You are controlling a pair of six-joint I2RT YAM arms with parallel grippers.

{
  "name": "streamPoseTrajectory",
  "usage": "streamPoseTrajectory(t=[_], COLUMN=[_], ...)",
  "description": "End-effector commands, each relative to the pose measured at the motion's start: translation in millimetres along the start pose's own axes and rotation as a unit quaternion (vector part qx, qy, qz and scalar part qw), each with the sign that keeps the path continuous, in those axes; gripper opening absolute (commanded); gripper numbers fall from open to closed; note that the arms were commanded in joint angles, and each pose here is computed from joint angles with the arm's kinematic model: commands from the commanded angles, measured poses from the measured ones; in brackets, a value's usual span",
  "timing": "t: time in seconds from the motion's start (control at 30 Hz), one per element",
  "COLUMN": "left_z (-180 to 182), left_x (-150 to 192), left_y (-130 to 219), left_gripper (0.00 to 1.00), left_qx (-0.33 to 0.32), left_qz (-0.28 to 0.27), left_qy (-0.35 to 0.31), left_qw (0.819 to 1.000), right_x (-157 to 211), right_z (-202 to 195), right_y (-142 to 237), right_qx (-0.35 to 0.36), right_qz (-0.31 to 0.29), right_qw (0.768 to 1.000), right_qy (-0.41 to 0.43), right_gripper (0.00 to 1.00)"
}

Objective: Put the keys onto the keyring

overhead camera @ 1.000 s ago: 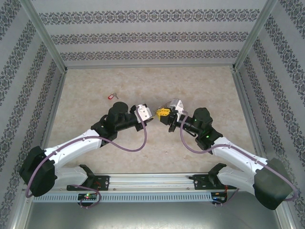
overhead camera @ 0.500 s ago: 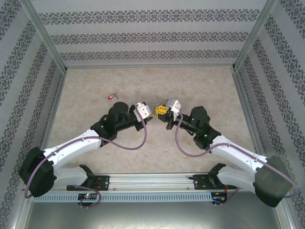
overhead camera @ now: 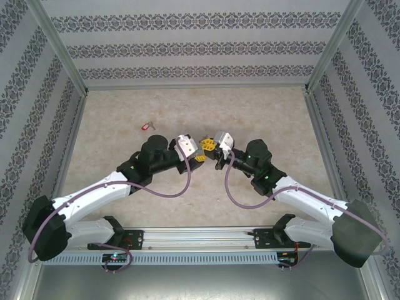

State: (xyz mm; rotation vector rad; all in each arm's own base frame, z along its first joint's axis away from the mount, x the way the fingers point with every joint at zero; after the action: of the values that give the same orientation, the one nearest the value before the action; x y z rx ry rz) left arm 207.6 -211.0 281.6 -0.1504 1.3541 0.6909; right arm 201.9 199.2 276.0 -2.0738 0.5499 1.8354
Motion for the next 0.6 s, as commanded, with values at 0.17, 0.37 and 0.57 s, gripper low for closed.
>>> streamPoseTrajectory(t=[0.17, 0.37, 0.57], left_z=[-7.3, 1.5, 13.5], left_x=[-23.7, -23.2, -19.8], left_y=[45.6, 58.9, 51.2], left_gripper=[0.76, 0.75, 0.58], left_qx=[0.043, 0.021, 0.016], left_qz=[-0.045, -0.039, -0.036], left_qy=[-0.022, -0.042, -0.037], left_qw=[0.998, 0.998, 0.999], right_x=[-8.1, -8.1, -8.5], right_z=[-4.3, -5.7, -1.7], right_y=[9.1, 9.7, 8.2], right_qx=[-0.028, -0.065, -0.113], right_qz=[-0.024, -0.016, -0.003], right_qw=[0.998, 0.995, 0.987], right_qy=[0.052, 0.08, 0.112], right_gripper=[0.0, 0.0, 0.0])
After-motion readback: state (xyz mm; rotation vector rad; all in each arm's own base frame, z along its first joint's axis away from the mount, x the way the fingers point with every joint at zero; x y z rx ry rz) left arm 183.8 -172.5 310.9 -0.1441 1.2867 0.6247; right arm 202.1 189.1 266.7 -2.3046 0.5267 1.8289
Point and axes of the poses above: each hand's point on the last joint's axis, 136 mm out from that joint toward the fingers, its own y axis back along the fingers, its own z axis along the line the jaws close on, x = y × z, the point moved 10 cm from there along y, back along the fingers, and after that the axes turned 2 degrees about -y, right-handed, at the moved point
